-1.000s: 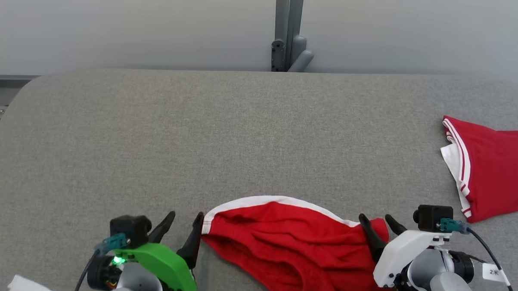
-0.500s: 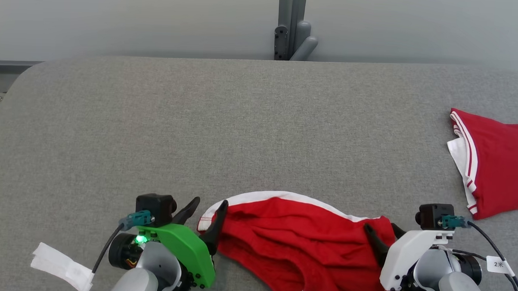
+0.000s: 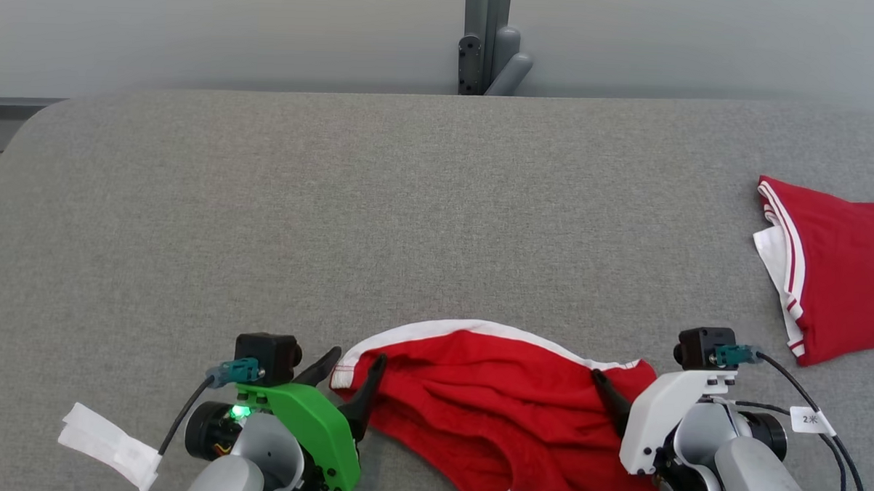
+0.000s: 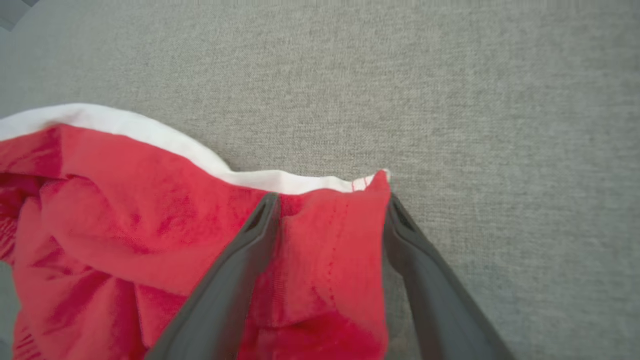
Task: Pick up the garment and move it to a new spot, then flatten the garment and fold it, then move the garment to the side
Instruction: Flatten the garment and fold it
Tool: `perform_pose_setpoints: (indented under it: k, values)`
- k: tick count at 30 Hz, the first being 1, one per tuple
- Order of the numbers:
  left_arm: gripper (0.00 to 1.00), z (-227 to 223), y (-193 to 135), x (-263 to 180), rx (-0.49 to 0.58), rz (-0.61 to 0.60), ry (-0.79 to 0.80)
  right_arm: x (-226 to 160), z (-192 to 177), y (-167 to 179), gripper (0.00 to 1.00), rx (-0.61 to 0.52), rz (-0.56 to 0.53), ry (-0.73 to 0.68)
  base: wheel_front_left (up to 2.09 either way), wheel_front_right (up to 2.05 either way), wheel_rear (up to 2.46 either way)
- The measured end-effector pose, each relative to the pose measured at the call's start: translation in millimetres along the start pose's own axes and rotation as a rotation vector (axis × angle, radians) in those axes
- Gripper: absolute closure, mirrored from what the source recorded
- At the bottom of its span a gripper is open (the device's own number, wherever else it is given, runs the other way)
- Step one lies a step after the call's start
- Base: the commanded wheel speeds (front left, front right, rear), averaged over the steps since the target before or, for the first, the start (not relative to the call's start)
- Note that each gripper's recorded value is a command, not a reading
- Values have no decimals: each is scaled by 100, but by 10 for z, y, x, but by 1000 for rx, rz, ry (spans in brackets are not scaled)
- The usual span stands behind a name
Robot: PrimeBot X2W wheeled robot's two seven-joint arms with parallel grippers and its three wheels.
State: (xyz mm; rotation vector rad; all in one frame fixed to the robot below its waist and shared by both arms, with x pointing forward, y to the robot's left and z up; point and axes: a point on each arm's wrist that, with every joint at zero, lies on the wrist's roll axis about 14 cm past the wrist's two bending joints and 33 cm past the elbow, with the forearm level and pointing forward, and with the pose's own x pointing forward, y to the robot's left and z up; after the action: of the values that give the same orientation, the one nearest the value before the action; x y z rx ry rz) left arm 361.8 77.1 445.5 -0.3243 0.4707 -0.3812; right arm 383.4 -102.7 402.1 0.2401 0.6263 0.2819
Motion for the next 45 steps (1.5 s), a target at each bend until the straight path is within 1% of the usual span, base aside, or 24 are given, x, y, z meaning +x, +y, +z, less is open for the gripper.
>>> perform_pose_setpoints:
  k: [5,10,13,15,19,27,35,36,38,40,41,42,43,44,45]
  values:
    - [0,-24,89,4,-1,22,15,60,31,37,0,-5,11,15,0,0,0]
    - [0,-57,150,18,-6,37,30,106,78,-15,0,-12,1,21,0,0,0]
    - [0,-67,155,37,-6,34,38,127,90,-58,0,-16,-8,31,0,0,0]
    - [0,-121,162,46,-30,35,56,139,82,-79,0,-20,-13,41,0,0,0]
    - [0,-225,180,59,-41,36,96,163,94,-115,0,-28,-20,50,0,0,0]
    - [0,-347,191,83,-56,23,139,208,83,-121,0,-37,-15,77,0,0,0]
    - [1,-346,175,99,-55,14,138,148,-5,-105,0,-44,3,132,0,0,0]
    - [5,-346,172,99,-54,12,139,134,-23,-101,0,-47,6,139,0,0,0]
    - [2,-345,173,97,-50,11,139,104,-66,-90,0,-49,12,158,0,0,0]
    - [4,-343,170,94,-46,10,139,73,-95,-93,0,-47,16,167,0,0,0]
    - [4,-344,168,92,-45,9,141,58,-107,-100,3,-49,16,171,0,0,0]
    - [6,-348,164,90,-44,6,143,43,-115,-121,7,-49,12,173,0,0,0]
    - [16,-356,164,86,-42,6,147,33,-121,-134,10,-49,9,173,0,0,0]
    - [25,-356,164,86,-42,6,147,33,-121,-134,16,-49,9,173,0,0,0]
    - [36,-360,165,85,-40,5,149,27,-122,-146,27,-47,6,172,0,0,0]
